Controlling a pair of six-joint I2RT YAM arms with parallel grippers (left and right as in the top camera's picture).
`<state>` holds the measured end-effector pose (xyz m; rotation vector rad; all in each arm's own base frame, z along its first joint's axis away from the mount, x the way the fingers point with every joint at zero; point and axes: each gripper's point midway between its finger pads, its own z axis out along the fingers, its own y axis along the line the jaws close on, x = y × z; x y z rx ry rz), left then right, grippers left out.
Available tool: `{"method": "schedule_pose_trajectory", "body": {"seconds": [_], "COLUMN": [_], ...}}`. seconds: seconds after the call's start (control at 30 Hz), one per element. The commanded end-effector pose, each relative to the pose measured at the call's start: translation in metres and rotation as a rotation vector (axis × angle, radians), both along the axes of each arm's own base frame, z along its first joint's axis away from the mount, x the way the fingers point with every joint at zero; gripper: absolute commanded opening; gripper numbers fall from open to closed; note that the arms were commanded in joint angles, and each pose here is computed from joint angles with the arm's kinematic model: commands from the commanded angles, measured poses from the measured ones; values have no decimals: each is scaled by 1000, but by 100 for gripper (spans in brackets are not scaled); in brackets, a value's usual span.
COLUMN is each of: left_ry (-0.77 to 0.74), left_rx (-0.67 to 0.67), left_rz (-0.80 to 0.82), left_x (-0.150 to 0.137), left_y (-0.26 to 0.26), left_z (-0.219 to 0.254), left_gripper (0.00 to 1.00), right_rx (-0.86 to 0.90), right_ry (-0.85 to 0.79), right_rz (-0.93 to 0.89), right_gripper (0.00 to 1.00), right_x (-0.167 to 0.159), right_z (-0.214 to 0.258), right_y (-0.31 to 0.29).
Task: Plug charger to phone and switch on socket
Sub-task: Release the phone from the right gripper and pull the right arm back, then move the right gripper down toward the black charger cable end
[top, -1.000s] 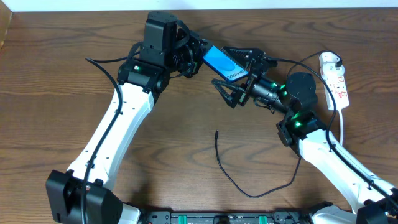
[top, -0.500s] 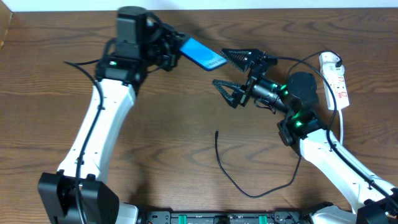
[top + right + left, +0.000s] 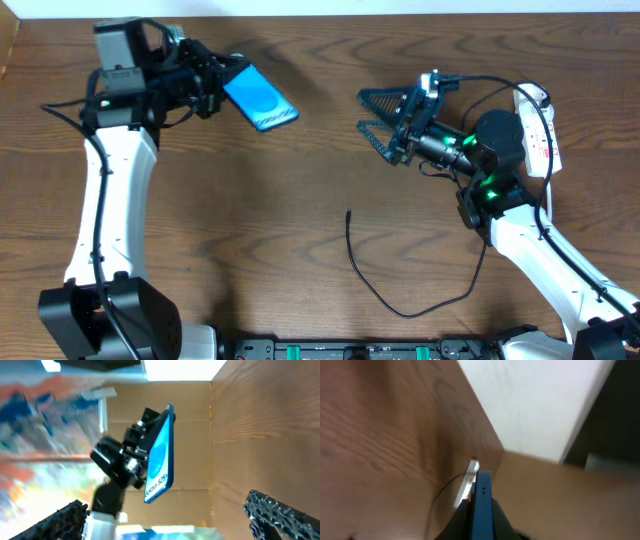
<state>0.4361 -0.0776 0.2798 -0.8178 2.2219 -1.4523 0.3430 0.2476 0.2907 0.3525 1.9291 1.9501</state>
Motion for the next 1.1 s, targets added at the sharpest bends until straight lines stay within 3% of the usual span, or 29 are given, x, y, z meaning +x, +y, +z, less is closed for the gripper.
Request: {"method": "schedule_pose_trajectory", "body": {"seconds": [0.0,0.27,0.63,1.07], "left_ry": [-245,-335,-339,-325], "left_rx": [16,37,81,77], "left_rz": [-237,-298,-264,-261], "left_x": [-20,-25,-19,-20], "left_y": [-14,-15,-7,-5], "left_z": [26,31,26,25], "left_gripper": [8,7,7,7], "right_rx": [-71,-172,-620,-1149], "right_ry": [-199,-224,-180,-23], "right_rz": [15,24,-42,-31], "right_gripper": [99,99,99,99], "right_x": [-3,2,13,-36], "right_z": [12,5,-8,-98], "right_y": [1,2,-11,-8]}}
